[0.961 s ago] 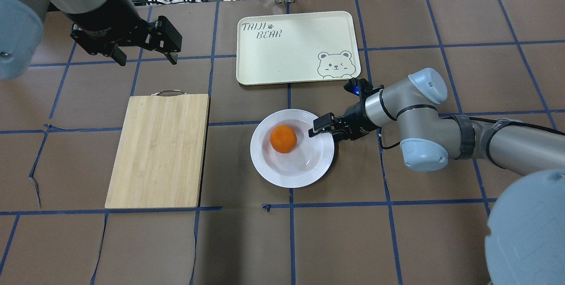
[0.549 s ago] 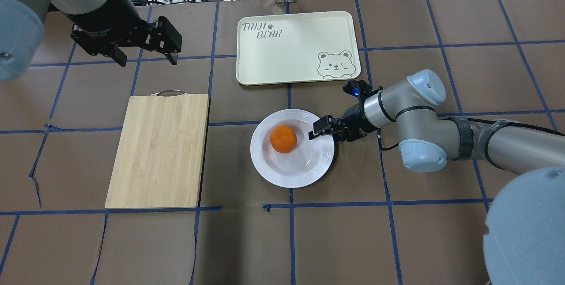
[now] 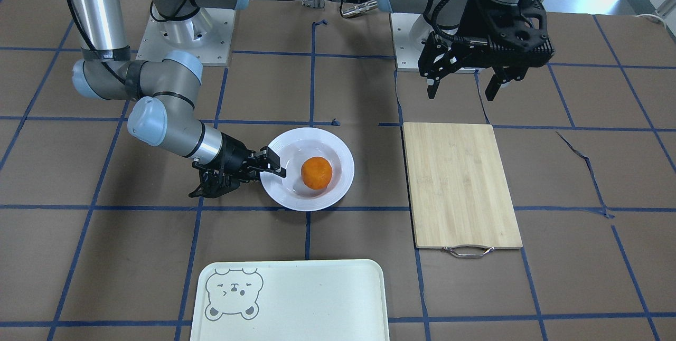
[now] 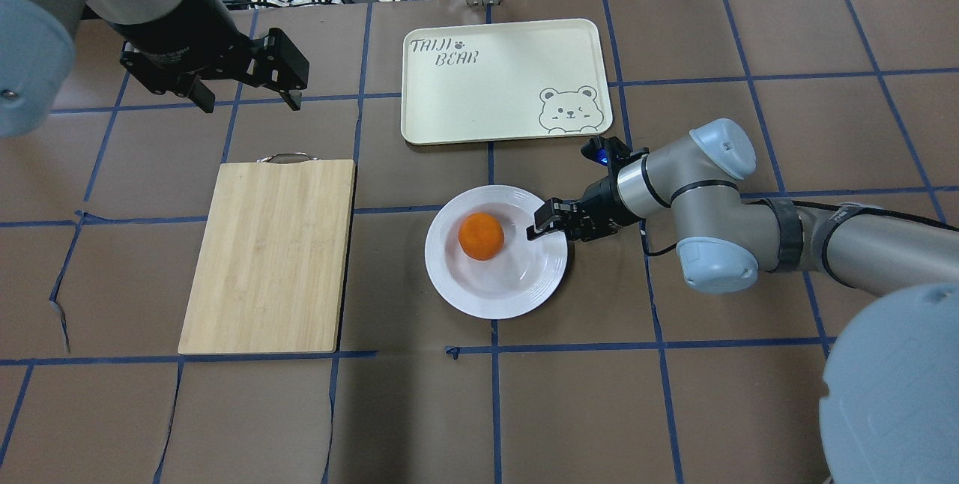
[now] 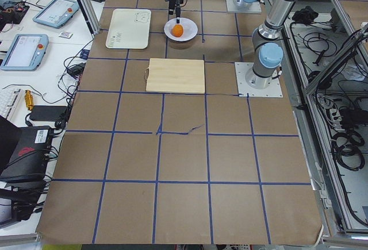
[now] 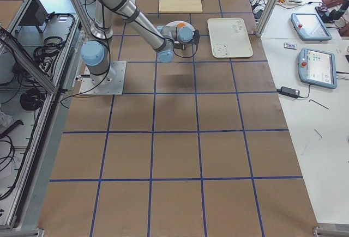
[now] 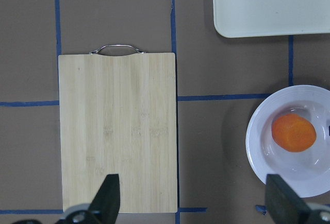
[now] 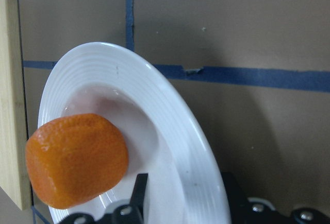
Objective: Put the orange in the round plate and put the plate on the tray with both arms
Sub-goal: 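Grip the rim of the white plate with the right gripper, then slide the plate with the right gripper onto the bear-printed tray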
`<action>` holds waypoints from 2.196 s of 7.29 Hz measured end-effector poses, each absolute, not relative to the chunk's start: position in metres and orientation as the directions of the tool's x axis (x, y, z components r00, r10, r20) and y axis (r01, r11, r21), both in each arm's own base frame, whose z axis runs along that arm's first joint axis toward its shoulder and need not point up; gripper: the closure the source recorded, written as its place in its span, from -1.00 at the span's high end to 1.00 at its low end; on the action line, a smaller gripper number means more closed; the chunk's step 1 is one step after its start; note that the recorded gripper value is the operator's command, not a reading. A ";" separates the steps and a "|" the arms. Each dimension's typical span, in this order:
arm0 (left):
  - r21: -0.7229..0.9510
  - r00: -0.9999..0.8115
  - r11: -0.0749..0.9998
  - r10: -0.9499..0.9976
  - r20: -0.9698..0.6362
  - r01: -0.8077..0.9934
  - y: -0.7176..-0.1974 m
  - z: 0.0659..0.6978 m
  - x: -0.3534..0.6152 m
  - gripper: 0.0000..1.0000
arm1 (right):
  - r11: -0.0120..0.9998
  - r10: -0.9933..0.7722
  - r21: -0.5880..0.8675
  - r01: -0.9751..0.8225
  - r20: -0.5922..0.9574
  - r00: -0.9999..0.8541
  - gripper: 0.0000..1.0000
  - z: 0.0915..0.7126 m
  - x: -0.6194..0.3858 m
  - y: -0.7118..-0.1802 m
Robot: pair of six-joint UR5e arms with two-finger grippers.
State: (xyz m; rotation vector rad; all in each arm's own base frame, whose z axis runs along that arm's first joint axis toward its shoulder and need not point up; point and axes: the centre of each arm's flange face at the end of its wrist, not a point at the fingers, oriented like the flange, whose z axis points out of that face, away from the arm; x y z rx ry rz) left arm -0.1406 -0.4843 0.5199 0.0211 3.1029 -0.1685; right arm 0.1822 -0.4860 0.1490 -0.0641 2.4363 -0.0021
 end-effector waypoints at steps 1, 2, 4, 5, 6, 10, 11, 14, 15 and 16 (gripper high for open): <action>-0.109 -0.999 0.994 0.011 -0.035 0.014 -0.485 0.520 -0.140 1.00 | 0.998 -0.053 -0.019 -0.053 -0.647 -0.760 -0.37 0.149 0.186 -0.485; -0.109 -0.999 0.994 0.009 -0.035 0.013 -0.485 0.521 -0.139 1.00 | 0.998 -0.058 -0.020 -0.060 -0.647 -0.760 -0.99 0.149 0.189 -0.484; -0.109 -0.999 0.994 0.006 -0.035 0.010 -0.485 0.521 -0.137 1.00 | 0.996 -0.086 -0.039 -0.079 -0.645 -0.759 -1.00 0.150 0.191 -0.484; -0.109 -0.999 0.994 0.005 -0.034 0.009 -0.485 0.521 -0.137 1.00 | 0.994 -0.112 -0.062 -0.094 -0.643 -0.758 -1.00 0.153 0.191 -0.486; -0.109 -0.999 0.994 0.005 -0.033 0.009 -0.486 0.521 -0.137 1.00 | 0.991 -0.133 -0.088 -0.100 -0.640 -0.757 -1.00 0.158 0.191 -0.490; -0.109 -0.999 0.994 0.005 -0.032 0.008 -0.486 0.521 -0.137 1.00 | 0.971 -0.203 -0.225 -0.077 -0.615 -0.762 -1.00 0.211 0.185 -0.552; -0.109 -0.999 0.994 0.005 -0.032 0.008 -0.486 0.521 -0.137 1.00 | 0.972 -0.191 -0.230 -0.057 -0.615 -0.765 -1.00 0.225 0.184 -0.579; -0.109 -0.999 0.994 0.005 -0.032 0.008 -0.486 0.521 -0.137 1.00 | 0.981 -0.121 -0.195 0.005 -0.630 -0.767 -1.00 0.231 0.181 -0.681; -0.110 -0.999 0.994 0.005 -0.032 0.008 -0.486 0.521 -0.137 1.00 | 0.983 -0.100 -0.181 0.022 -0.634 -0.767 -1.00 0.227 0.180 -0.713; -0.110 -0.999 0.994 0.005 -0.032 0.008 -0.486 0.521 -0.137 1.00 | 0.985 -0.086 -0.169 0.029 -0.637 -0.766 -1.00 0.219 0.179 -0.737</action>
